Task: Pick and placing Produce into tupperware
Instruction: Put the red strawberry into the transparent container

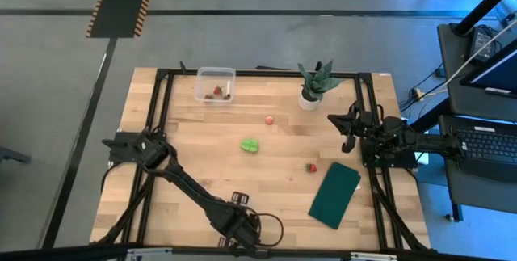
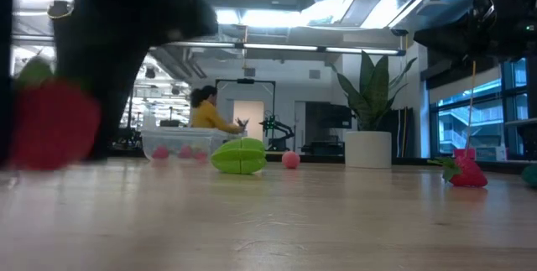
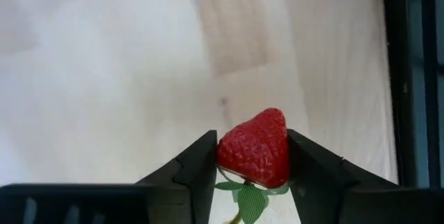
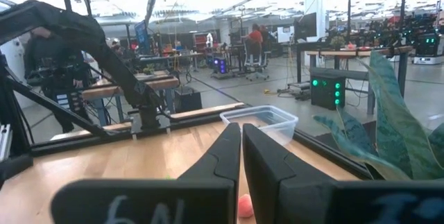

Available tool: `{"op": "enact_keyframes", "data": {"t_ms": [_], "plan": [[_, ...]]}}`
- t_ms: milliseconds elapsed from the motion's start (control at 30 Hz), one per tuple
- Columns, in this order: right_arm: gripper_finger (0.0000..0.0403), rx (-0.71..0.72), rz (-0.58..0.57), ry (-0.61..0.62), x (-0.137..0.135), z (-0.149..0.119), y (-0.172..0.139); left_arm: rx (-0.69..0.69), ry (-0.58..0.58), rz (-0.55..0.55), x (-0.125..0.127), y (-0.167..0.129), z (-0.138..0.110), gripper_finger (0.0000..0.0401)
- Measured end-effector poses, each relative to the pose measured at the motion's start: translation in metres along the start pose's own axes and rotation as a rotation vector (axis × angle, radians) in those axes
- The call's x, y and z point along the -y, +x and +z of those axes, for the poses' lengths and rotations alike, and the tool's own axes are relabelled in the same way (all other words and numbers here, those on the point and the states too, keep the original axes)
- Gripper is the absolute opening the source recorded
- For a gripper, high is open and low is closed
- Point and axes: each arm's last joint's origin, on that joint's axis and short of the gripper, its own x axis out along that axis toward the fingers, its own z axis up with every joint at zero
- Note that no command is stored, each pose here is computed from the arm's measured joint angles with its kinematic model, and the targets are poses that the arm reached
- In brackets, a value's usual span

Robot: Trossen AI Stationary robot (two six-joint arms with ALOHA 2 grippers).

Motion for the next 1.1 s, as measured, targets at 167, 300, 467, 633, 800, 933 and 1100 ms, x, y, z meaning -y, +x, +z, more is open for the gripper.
{"op": "enact_keyframes", "data": {"t_ms": [167, 300, 467, 633, 800, 933, 1100], "plan": [[0.0022, 0.012, 0.001, 0.004, 0.0, 0.001, 0.0, 0.068, -0.089, 0.116, -0.019, -0.036, -0.002, 0.0146], [0.0022, 0.028, 0.002, 0.008, 0.0, 0.003, 0.0, 0.177, -0.164, 0.217, -0.041, -0.077, -0.005, 0.0133], [0.0022, 0.051, 0.004, 0.017, 0.0, 0.005, 0.0, 0.362, -0.291, 0.366, -0.077, -0.136, -0.016, 0.0142], [0.0022, 0.071, 0.006, 0.023, 0.0, 0.007, 0.0, 0.557, -0.417, 0.497, -0.112, -0.196, -0.037, 0.0141], [0.0022, 0.09, 0.006, 0.031, 0.0, 0.009, 0.0, 0.723, -0.524, 0.642, -0.148, -0.247, -0.063, 0.0133], [0.0022, 0.115, 0.009, 0.038, -0.001, 0.011, -0.001, 0.805, -0.593, 0.768, -0.176, -0.278, -0.082, 0.0145], [0.0022, 0.133, 0.01, 0.047, -0.001, 0.013, -0.001, 0.777, -0.67, 0.883, -0.218, -0.297, -0.102, 0.0145]]}}
